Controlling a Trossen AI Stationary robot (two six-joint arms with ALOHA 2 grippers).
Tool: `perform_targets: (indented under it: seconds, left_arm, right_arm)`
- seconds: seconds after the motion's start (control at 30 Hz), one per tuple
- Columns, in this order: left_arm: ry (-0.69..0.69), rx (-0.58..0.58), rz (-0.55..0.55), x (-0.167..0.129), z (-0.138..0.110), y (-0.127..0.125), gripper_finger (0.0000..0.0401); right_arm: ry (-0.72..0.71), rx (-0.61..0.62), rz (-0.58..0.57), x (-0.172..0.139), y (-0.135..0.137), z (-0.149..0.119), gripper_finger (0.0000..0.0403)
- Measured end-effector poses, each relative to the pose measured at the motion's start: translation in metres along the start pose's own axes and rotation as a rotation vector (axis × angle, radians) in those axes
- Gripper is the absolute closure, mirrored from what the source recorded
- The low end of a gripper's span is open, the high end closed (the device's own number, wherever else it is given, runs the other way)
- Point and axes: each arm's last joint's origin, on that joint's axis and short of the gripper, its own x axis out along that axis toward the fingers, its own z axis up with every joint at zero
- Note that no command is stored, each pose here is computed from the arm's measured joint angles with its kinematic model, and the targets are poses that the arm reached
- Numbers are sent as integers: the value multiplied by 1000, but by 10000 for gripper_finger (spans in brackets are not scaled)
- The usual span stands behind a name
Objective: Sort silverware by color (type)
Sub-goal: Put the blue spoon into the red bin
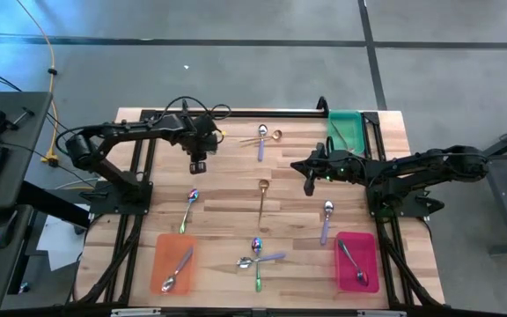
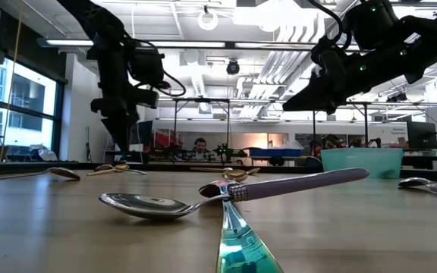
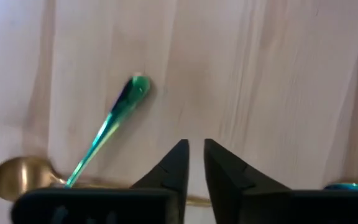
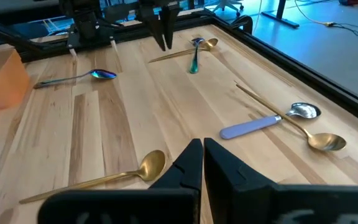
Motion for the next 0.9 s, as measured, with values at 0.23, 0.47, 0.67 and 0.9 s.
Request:
perform_targets:
  seconds: [0.23, 0.47, 0.67, 0.9]
  left_arm:
    - [28, 29, -4, 9, 0, 2, 277]
    - [-14, 48, 19, -1, 10, 7, 247]
    - [-3, 82, 24, -9, 14, 9, 249]
    - [11, 90, 22, -9, 14, 9, 245]
  right_arm:
    - [4, -29, 30, 0, 1, 0, 403]
    - [6, -52, 56, 0, 2, 0, 403]
    - [6, -53, 57, 0, 2, 0, 403]
    - [8, -61, 72, 0, 2, 0, 403]
